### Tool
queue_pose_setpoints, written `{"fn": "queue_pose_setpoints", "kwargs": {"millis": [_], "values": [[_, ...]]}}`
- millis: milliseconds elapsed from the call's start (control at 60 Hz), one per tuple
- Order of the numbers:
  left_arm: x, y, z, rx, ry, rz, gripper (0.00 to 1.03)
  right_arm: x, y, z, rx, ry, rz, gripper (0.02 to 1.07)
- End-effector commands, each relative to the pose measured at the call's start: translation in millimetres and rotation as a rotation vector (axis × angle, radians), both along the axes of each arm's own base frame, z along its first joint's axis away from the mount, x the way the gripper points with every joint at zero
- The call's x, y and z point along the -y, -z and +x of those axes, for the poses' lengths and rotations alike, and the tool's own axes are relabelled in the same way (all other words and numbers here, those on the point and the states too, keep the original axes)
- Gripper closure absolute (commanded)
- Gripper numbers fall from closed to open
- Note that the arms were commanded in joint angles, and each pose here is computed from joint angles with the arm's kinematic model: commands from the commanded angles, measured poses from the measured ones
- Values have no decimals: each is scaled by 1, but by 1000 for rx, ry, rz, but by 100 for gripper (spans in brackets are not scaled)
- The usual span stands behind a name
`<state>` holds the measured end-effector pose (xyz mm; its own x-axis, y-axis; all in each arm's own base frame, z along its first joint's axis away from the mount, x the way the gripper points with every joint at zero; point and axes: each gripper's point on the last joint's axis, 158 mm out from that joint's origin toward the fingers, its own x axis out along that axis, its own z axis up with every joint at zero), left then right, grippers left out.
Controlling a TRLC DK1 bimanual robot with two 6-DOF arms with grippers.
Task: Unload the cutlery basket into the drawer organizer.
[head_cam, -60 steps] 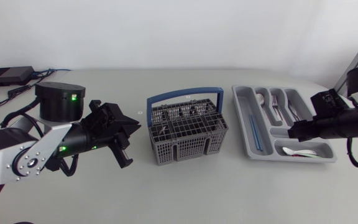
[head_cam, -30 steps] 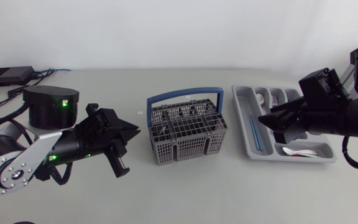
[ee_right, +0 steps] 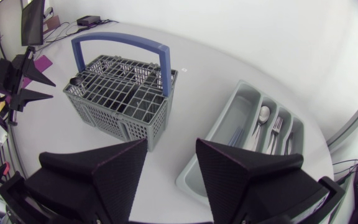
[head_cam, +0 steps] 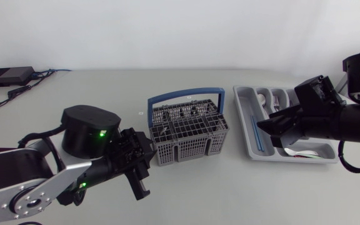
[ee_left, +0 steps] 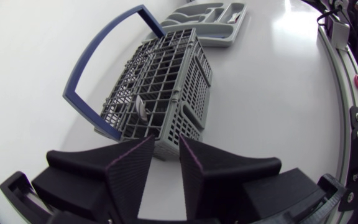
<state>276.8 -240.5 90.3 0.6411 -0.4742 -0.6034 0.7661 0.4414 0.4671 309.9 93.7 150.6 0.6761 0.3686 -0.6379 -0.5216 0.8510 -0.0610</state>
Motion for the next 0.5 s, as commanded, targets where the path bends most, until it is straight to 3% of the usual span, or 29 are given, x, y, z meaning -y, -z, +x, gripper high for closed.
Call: {"fn": "queue_pose_setpoints", "kwargs": {"millis": [0, 483], "values": [[11, -9, 11, 20, -25, -25, 45, -1, 10, -3, -20, 11, 13, 49], [20, -9, 53, 57, -155, -26, 40, -1, 19, 3, -23, 11, 14, 49]]}}
